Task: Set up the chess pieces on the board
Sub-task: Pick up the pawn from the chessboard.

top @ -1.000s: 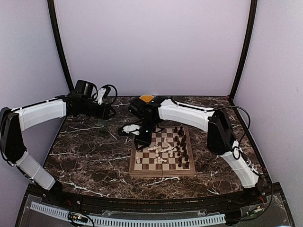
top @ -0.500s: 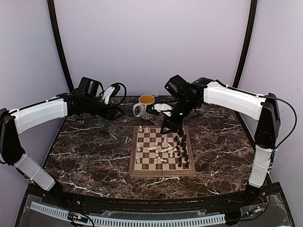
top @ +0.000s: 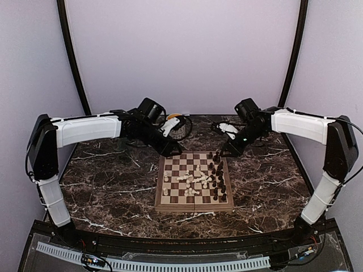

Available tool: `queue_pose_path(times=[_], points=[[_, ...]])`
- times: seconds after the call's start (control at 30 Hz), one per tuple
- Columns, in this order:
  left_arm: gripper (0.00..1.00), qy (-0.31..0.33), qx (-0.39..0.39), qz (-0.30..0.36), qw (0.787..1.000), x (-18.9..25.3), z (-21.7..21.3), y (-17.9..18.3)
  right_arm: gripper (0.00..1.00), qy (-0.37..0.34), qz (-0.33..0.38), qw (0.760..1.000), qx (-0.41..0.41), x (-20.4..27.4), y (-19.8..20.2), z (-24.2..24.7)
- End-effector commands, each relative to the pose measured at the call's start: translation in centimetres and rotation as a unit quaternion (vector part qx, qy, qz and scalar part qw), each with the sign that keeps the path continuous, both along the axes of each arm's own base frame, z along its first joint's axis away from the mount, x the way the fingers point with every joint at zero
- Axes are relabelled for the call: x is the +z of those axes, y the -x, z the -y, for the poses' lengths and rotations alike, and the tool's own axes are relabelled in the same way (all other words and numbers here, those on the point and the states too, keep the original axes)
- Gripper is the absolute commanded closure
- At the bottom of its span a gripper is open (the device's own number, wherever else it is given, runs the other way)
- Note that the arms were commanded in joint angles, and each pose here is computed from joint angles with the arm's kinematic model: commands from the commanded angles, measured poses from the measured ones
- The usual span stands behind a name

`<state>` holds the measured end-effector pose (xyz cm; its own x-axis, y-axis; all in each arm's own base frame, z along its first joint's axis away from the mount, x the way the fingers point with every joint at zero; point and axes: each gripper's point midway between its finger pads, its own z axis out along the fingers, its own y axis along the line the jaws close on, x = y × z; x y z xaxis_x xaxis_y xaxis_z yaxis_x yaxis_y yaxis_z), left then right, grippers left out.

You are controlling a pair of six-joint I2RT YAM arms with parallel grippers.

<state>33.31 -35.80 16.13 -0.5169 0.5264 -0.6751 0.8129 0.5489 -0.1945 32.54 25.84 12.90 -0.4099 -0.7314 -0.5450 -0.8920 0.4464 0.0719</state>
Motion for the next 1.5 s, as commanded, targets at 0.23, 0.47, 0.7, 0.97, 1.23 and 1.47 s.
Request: queue_pose_path(times=[0.23, 0.47, 0.7, 0.97, 1.23, 1.47], points=[[0.54, -0.088, -0.061, 0.003, 0.994, -5.0, 7.3, -0.2, 0.64, 0.006, 0.125, 0.977, -0.17, 2.6, -7.3, 7.5], [0.56, -0.107, -0.061, -0.004, 0.992, -7.3, 8.4, -0.7, 0.64, -0.005, 0.115, 0.978, -0.172, 2.5, -7.4, 8.0], [0.63, -0.113, -0.057, -0.005, 0.992, -8.4, 8.5, -1.0, 0.64, -0.003, 0.11, 0.979, -0.17, 2.1, -7.3, 8.0], [0.69, -0.093, -0.059, -0.006, 0.994, -8.5, 9.6, -1.4, 0.64, 0.0, 0.106, 0.98, -0.168, 1.7, -7.2, 8.0], [0.82, -0.085, -0.06, -0.002, 0.995, -8.2, 10.0, -1.6, 0.64, 0.003, 0.102, 0.981, -0.167, 1.3, -7.2, 8.0], [0.91, -0.095, -0.048, 0.017, 0.994, -6.6, 9.1, -2.0, 0.65, 0.006, 0.101, 0.981, -0.167, 1.1, -7.3, 8.0]])
